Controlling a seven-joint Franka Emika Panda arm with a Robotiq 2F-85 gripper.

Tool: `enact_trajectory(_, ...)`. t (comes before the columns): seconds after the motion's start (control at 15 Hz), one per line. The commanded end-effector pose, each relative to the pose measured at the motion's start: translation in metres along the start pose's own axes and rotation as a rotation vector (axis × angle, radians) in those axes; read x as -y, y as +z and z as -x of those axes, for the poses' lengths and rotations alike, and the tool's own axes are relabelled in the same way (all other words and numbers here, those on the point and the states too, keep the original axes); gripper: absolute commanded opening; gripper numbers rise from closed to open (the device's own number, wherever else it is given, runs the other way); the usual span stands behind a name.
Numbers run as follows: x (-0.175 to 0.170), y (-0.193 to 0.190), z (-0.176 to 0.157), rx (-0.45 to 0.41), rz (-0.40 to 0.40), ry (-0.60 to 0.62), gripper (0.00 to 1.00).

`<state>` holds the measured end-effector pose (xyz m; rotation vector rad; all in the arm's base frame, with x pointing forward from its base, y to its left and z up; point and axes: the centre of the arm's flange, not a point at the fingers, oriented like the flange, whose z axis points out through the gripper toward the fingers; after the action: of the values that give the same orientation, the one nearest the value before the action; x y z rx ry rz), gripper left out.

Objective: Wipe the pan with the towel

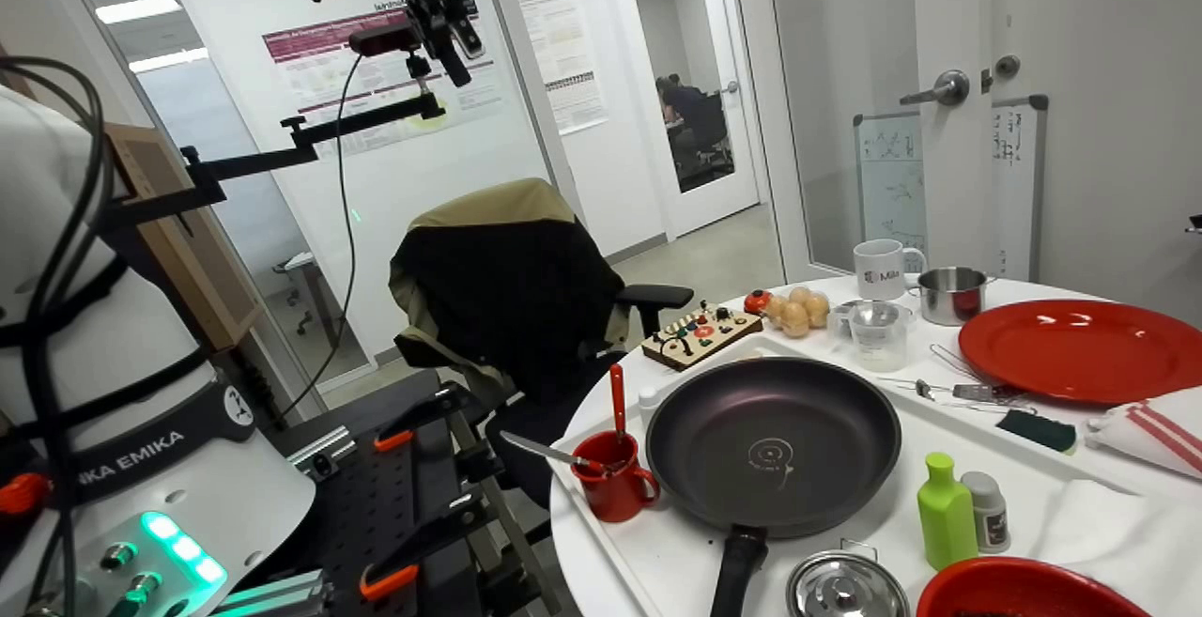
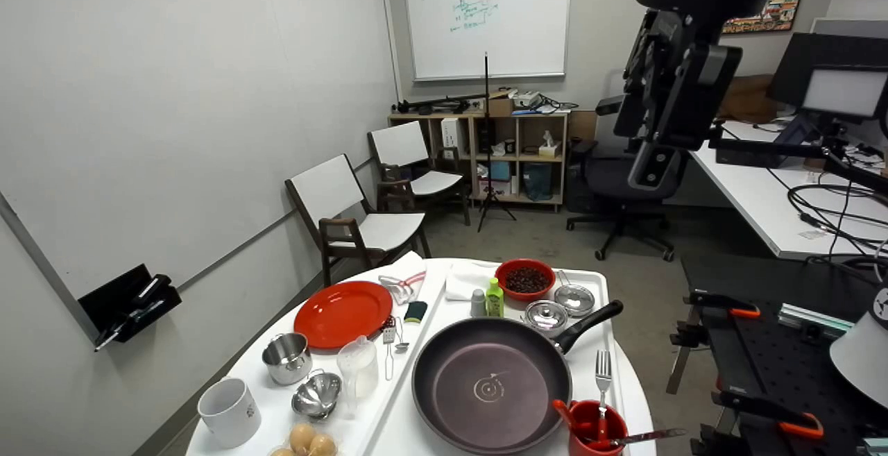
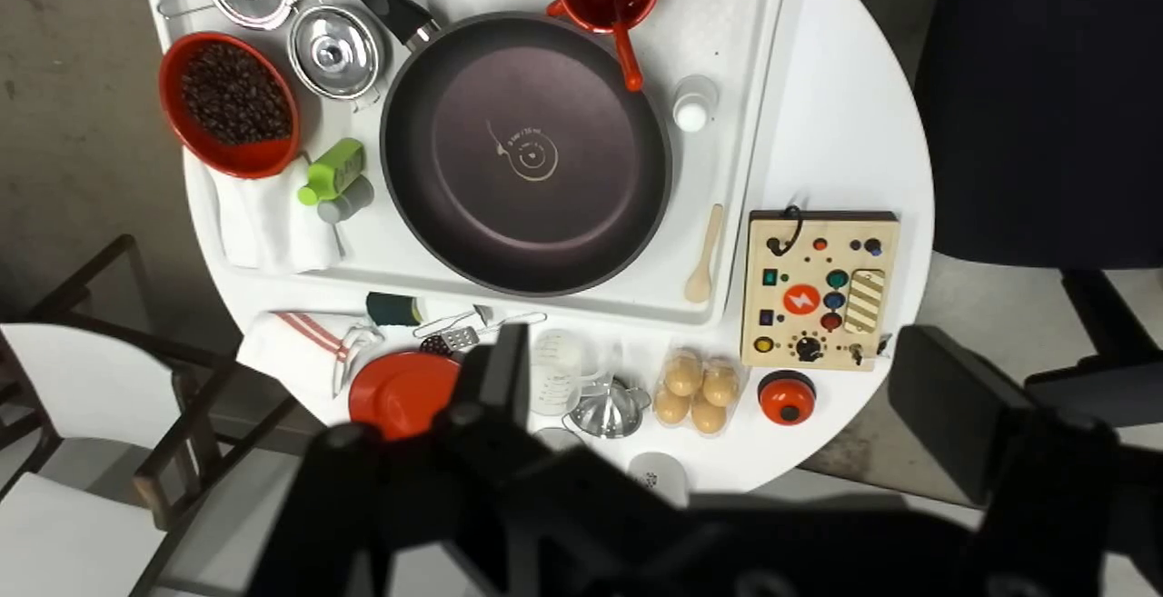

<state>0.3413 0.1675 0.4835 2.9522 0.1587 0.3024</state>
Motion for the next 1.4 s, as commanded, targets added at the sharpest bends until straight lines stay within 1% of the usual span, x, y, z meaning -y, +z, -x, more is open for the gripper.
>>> enact_trajectory(0.0,-0.005,0.002,-0.002,0.005,-0.003,0.005,1.0)
enact_trajectory(0.27,-0.027,0.015,-0.01,0.019,0.002,0.037,1.0)
enact_trajectory(0.53,-0.065,0.035,-0.023,0.042,0.002,0.084,1.0)
enact_trajectory(0.73,-0.108,0.056,-0.037,0.043,0.016,0.133,1.0)
enact_trajectory(1.13,-0.205,0.096,-0.059,0.059,-0.057,0.223,1.0)
enact_trajectory(1.33,-0.259,0.11,-0.074,0.065,-0.11,0.257,1.0)
